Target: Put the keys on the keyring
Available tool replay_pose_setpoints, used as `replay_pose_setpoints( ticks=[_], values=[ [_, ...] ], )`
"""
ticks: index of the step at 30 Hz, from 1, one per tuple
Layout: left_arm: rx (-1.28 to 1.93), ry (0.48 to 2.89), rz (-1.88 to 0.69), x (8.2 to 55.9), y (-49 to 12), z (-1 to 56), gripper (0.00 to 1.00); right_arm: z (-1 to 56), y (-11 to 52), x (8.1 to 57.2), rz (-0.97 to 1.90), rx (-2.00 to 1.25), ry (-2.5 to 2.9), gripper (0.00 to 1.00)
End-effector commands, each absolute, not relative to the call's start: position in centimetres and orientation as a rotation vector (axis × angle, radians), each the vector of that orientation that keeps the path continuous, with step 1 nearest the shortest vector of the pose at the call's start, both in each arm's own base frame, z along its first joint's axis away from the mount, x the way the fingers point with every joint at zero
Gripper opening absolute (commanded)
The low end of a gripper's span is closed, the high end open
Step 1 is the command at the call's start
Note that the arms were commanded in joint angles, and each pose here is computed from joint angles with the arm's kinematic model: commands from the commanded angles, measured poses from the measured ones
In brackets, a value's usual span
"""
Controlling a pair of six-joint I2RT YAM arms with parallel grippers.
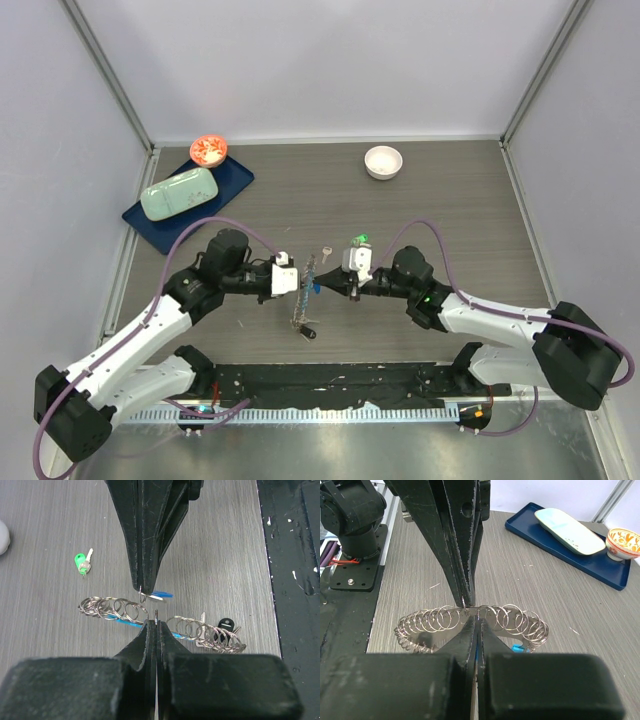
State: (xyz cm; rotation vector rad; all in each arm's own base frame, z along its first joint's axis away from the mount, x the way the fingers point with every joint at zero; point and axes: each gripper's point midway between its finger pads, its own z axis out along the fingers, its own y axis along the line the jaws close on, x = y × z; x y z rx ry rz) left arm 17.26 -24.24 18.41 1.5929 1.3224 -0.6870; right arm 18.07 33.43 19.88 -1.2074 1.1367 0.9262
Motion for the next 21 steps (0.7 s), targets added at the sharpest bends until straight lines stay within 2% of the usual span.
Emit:
replay_pose_setpoints(
  ticks=[1,21],
  values=[
    [1.562,1.214,-0.707,17.34,-25.31,20.59,0.0,21.17,33.84,18.01,0.9,-1.218,1.066,0.01],
    [1.529,1.22,-0.705,17.59,-25.37,20.92,0.0,21.32,33.83,17.72,0.862,-1.242,1.056,0.01]
  ],
)
